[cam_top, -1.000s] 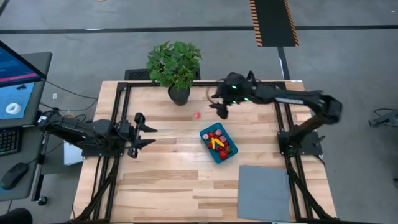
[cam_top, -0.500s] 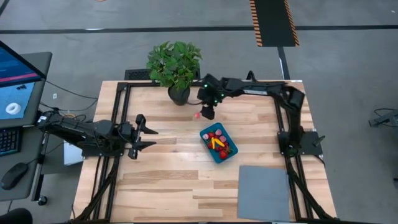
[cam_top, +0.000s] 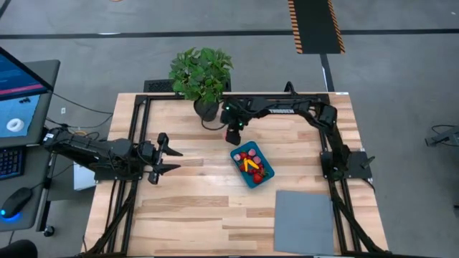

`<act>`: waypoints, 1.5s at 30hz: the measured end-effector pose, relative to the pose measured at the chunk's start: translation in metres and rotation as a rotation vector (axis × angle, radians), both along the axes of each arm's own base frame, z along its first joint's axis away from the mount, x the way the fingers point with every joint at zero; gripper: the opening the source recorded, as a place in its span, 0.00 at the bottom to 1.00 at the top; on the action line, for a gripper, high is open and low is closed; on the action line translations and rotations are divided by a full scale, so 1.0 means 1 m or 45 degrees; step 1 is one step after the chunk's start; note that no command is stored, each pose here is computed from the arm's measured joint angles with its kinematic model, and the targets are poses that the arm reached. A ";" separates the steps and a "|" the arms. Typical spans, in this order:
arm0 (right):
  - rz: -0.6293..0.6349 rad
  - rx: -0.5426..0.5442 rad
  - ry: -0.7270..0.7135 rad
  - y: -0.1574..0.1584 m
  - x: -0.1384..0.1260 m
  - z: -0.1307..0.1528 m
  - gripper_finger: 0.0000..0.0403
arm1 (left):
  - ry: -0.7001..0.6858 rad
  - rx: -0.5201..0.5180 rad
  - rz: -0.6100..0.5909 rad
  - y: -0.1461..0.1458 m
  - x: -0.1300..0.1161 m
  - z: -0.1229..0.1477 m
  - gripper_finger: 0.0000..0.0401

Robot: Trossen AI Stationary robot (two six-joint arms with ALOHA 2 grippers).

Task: Pick and placing Produce into tupperware
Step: Put the apricot into the blue bin

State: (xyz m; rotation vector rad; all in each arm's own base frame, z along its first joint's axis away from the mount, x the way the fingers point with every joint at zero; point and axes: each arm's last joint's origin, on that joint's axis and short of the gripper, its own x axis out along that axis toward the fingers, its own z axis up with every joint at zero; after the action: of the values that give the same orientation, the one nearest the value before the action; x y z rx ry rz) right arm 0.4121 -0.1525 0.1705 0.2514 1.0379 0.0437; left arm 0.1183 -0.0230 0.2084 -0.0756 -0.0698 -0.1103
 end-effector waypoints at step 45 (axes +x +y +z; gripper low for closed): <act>-0.169 -0.223 0.156 0.002 0.008 -0.015 0.66 | -0.022 -0.016 -0.067 -0.004 -0.001 0.002 0.47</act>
State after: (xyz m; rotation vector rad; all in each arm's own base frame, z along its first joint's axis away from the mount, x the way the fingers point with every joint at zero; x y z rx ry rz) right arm 0.4199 -0.1501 0.1554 0.1643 1.1376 -0.1842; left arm 0.1175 -0.0269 0.2102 -0.0888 -0.0855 -0.1634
